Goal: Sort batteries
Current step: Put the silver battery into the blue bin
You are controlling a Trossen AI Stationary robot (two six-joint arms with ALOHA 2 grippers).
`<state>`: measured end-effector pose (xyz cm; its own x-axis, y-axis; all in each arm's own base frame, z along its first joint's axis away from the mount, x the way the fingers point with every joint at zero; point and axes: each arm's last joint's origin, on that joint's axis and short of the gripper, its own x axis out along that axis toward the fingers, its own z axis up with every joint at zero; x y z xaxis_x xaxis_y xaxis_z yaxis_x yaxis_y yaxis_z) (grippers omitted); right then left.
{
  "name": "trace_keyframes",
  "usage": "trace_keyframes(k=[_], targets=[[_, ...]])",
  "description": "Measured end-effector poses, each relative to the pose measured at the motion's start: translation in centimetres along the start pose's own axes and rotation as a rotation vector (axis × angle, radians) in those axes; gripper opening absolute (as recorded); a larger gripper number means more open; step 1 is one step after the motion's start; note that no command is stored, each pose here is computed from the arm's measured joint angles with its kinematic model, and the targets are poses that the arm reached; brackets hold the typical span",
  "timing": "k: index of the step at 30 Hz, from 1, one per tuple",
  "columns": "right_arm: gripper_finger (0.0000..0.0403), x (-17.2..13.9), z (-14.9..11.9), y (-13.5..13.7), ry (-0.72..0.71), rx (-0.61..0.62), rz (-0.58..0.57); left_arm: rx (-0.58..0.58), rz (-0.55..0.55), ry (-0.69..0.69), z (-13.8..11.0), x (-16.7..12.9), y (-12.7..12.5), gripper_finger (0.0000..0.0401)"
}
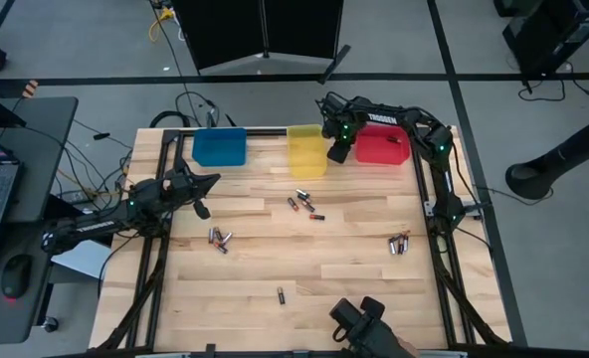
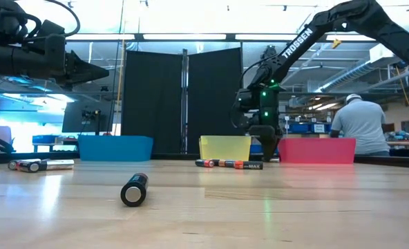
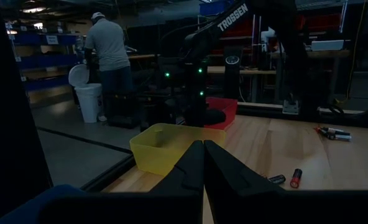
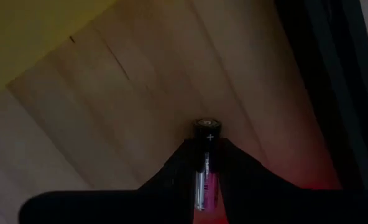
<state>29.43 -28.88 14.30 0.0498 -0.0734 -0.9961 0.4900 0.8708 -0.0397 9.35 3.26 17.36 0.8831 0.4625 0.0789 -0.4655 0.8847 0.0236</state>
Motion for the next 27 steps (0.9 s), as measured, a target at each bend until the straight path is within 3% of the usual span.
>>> trace_keyframes(k=[7,16,27], targets=[[0.0055,-1.6,1.3,0.4,-0.018,0.015,-0.008,0.0,0.0,0.0,0.0,0.0,0.0,0.0015],[0.0055,-8.0,3.0,2.2,-0.077,0.016,-0.024,0.0,0.0,0.0,0.0,0.0,0.0,0.0015],[0.0055,-16.8,0.7,6.0,-0.381,-0.011,-0.049,0.0,0.0,-0.001,0.0,0.0,0.0,0.0015]])
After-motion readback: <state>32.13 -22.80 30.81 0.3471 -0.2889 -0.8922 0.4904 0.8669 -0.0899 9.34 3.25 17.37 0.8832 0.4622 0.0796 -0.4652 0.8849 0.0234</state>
